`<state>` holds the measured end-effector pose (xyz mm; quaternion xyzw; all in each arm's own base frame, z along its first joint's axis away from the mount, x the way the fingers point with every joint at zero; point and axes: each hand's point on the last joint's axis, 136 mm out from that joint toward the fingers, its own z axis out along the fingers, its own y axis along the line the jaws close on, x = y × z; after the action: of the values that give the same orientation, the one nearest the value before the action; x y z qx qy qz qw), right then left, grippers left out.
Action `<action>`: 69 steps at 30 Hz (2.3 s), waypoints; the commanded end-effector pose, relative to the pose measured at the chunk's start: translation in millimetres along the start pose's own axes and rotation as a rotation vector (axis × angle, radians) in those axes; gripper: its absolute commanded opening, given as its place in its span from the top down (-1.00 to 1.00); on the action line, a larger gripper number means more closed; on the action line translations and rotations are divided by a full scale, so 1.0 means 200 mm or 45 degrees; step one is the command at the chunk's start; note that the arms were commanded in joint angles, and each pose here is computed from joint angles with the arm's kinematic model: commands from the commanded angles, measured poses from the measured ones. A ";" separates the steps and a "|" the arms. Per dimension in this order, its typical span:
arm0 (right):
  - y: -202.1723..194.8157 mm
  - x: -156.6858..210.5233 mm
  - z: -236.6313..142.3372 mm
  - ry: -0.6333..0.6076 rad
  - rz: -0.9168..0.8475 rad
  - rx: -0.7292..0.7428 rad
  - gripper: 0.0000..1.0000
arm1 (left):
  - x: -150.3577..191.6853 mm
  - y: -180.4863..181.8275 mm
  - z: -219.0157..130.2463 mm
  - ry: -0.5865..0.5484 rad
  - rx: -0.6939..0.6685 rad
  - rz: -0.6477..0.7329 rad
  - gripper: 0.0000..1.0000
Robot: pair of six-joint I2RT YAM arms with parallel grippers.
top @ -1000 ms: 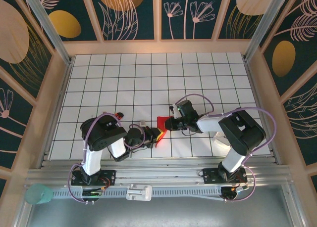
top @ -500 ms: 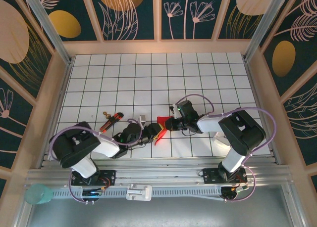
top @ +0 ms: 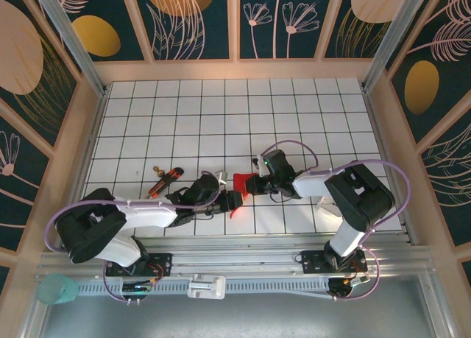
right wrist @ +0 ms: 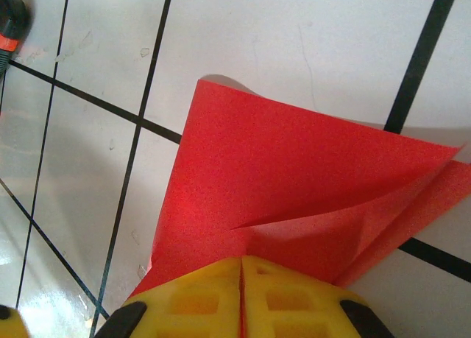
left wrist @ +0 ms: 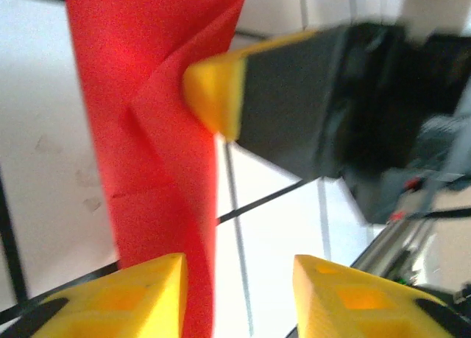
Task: Fold a paper plane with a square sheet of paper (pick it up from the middle)
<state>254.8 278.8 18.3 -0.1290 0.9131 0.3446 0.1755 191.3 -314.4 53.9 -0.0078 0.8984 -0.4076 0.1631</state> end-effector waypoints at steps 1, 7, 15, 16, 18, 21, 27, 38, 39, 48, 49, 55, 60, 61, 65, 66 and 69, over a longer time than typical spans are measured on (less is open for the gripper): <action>-0.14 0.14 0.03 0.099 0.035 0.125 0.82 | 0.08 0.08 0.01 0.108 -0.100 0.071 0.27; -0.14 0.14 0.02 0.098 0.034 0.129 0.82 | 0.10 0.11 0.00 0.117 -0.118 0.066 0.50; -0.14 0.14 0.02 0.096 0.037 0.128 0.83 | 0.09 0.12 -0.03 0.109 -0.147 0.105 0.48; -0.14 0.14 0.02 0.096 0.036 0.129 0.83 | 0.10 0.12 -0.03 0.114 -0.149 0.107 0.49; -0.14 0.14 0.02 0.097 0.035 0.131 0.83 | 0.10 0.12 -0.03 0.114 -0.140 0.110 0.51; -0.14 0.15 0.02 0.100 0.037 0.134 0.83 | 0.11 0.11 -0.04 0.122 -0.133 0.112 0.55; -0.14 0.15 0.03 0.101 0.037 0.133 0.84 | 0.11 0.10 -0.05 0.128 -0.118 0.119 0.61; -0.15 0.16 0.03 0.105 0.050 0.143 0.84 | 0.20 0.04 0.02 0.221 -0.064 0.154 0.70; -0.15 0.16 0.03 0.103 0.049 0.144 0.84 | 0.21 0.04 0.03 0.230 -0.068 0.156 0.70; -0.16 0.16 0.02 0.104 0.049 0.146 0.84 | 0.19 0.08 0.00 0.193 -0.112 0.139 0.59; -0.16 0.17 0.03 0.106 0.051 0.149 0.85 | 0.19 0.08 -0.01 0.188 -0.122 0.136 0.56; -0.16 0.16 0.03 0.105 0.049 0.148 0.85 | 0.22 0.12 -0.03 0.209 -0.154 0.124 0.55; -0.17 0.17 0.03 0.109 0.051 0.152 0.85 | 0.24 0.11 -0.05 0.226 -0.154 0.121 0.61; -0.17 0.18 0.03 0.110 0.051 0.152 0.85 | 0.25 0.11 -0.05 0.227 -0.152 0.122 0.63; -0.16 0.17 0.03 0.107 0.053 0.149 0.85 | 0.26 0.12 -0.05 0.240 -0.154 0.118 0.70; -0.16 0.17 0.03 0.107 0.051 0.148 0.85 | 0.26 0.12 -0.05 0.243 -0.152 0.118 0.72; -0.16 0.17 0.03 0.107 0.051 0.149 0.85 | 0.27 0.12 -0.05 0.251 -0.151 0.116 0.75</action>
<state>255.4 277.9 17.5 -0.1280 0.9134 0.3427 0.1785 150.3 -308.7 37.9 0.0688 0.9215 -0.3654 0.1119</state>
